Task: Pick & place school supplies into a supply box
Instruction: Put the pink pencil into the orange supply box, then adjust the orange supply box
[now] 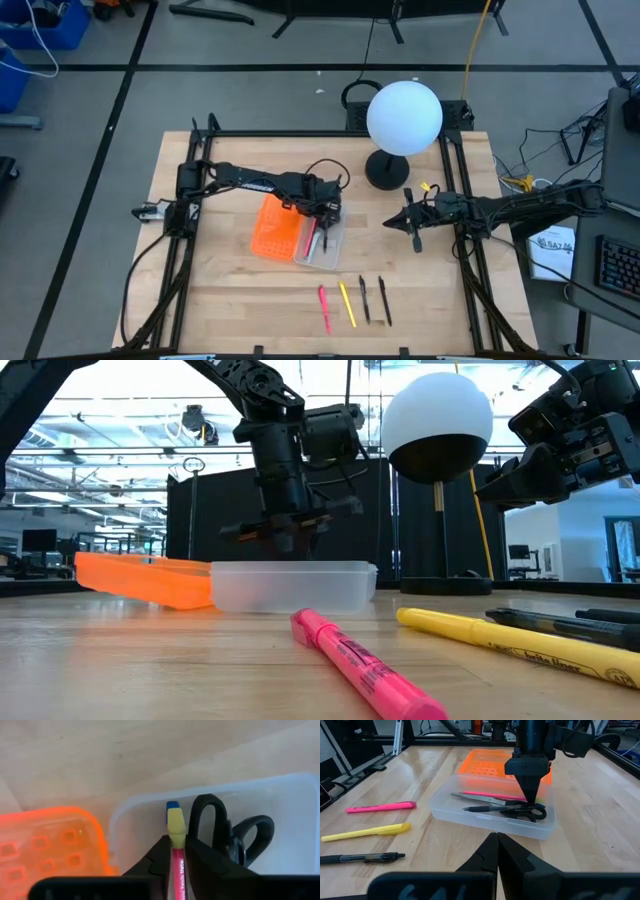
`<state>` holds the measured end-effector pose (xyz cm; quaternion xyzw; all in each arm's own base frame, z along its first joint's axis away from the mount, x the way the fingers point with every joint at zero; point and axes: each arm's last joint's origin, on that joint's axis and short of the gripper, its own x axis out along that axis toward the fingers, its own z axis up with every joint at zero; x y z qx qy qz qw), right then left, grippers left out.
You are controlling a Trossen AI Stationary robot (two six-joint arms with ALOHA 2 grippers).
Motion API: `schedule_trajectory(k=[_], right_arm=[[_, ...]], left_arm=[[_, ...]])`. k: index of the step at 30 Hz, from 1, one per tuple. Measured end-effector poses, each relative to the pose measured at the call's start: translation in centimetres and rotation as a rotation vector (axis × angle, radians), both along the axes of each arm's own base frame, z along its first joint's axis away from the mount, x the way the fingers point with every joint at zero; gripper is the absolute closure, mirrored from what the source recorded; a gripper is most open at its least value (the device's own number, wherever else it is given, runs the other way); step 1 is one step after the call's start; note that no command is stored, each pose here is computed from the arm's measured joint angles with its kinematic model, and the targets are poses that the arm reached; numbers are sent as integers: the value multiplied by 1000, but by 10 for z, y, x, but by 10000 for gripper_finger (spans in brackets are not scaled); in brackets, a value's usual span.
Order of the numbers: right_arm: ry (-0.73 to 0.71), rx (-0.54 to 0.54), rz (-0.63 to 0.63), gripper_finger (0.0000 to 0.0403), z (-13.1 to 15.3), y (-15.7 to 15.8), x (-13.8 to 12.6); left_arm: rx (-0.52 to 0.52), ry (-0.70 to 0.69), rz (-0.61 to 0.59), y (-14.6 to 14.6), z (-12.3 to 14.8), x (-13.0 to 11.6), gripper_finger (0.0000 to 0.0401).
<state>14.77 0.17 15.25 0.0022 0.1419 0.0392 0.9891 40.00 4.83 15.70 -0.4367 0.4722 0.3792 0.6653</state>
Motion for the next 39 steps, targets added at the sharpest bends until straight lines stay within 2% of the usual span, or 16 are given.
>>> schedule_trajectory(k=[6,10,16,19,23,27,35,39], right_arm=[[2,0,0,403,0,0,0],[11,0,0,403,-1,0,0],[15,0,0,403,-1,0,0],[22,2,0,403,-2,0,-1],[31,4,-1,403,-3,0,-1],[26,6,-1,403,-2,0,-1],[13,22,-6,403,-1,0,0],[13,22,-6,403,-1,0,0]], left_arm=[[-34,-4,-21,-1,3,1,273],[-16,-45,-73,-4,27,0,263],[98,-40,-93,-21,71,-23,263],[125,61,-56,-36,79,-39,283],[117,215,-62,-62,77,-55,336],[111,255,-69,-79,77,-61,392],[70,270,-62,-111,63,-67,397],[51,217,-42,-122,55,-66,398]])
